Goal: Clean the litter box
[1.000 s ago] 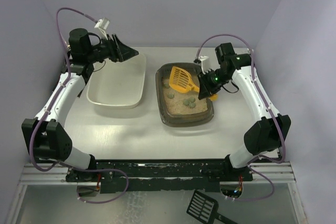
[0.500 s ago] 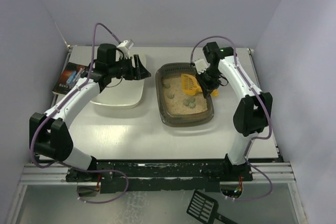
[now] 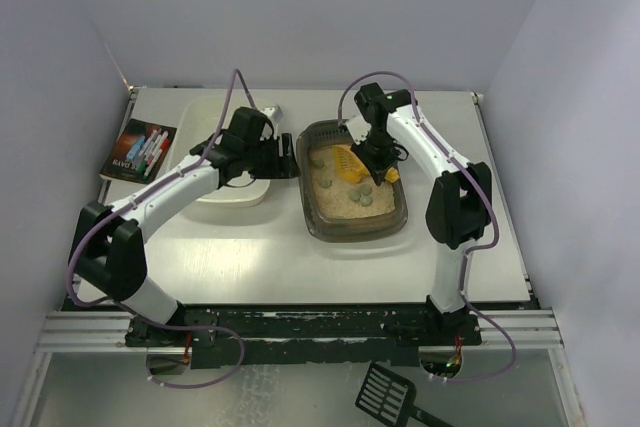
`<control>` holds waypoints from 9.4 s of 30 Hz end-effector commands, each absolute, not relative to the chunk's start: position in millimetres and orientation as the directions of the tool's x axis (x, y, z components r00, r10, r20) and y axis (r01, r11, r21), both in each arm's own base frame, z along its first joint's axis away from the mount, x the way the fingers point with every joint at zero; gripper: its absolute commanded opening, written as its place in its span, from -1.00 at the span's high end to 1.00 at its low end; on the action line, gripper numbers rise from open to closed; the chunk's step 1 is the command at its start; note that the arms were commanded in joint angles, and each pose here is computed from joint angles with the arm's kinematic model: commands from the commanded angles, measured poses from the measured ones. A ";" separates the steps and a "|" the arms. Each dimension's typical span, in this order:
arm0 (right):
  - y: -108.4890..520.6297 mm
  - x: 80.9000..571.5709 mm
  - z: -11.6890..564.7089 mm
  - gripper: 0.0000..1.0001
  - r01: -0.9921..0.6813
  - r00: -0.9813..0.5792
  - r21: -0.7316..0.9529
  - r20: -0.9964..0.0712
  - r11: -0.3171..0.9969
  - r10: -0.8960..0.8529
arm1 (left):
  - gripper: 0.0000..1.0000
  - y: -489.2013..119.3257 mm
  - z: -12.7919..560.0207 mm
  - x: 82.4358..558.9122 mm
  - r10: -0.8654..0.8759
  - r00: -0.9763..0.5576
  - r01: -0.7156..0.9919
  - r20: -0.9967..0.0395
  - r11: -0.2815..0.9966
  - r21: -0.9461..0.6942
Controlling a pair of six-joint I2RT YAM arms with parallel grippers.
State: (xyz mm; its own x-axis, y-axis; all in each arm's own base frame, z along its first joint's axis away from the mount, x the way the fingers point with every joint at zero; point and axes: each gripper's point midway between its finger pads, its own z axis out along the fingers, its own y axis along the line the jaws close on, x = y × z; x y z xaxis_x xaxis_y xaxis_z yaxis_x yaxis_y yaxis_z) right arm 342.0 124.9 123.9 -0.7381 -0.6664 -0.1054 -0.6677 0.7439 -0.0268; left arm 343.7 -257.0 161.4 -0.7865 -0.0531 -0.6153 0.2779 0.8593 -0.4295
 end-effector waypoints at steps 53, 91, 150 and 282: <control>179.5 283.4 74.6 1.00 -0.405 -0.844 0.597 0.047 0.692 -0.534 | -0.27 -299.1 101.0 372.9 -0.151 -0.800 0.168 -0.581 0.873 -0.458; 178.5 309.5 132.3 1.00 -0.269 -0.940 0.794 -0.093 0.545 -0.329 | -0.25 -228.0 108.8 432.5 -0.310 -0.742 0.011 -0.594 0.881 -0.473; 149.1 226.4 179.1 1.00 -0.352 -0.927 0.936 -0.351 0.018 0.129 | -0.31 -203.1 158.9 439.1 -0.291 -0.650 0.053 -0.702 0.904 -0.424; 171.3 225.2 190.5 1.00 -0.142 -0.990 0.990 -0.142 -0.017 0.009 | -0.54 -202.9 163.8 436.9 -0.278 -0.643 0.102 -0.714 0.893 -0.439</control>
State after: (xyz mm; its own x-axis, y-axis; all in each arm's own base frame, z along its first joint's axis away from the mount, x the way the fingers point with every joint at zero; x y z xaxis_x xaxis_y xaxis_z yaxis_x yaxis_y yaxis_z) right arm 225.4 171.9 178.2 -0.9977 0.0378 -0.0565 -0.0551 0.0381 0.9978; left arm 431.9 -203.1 145.3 -0.6750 -0.2713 -0.6862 0.0757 0.8996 -0.4301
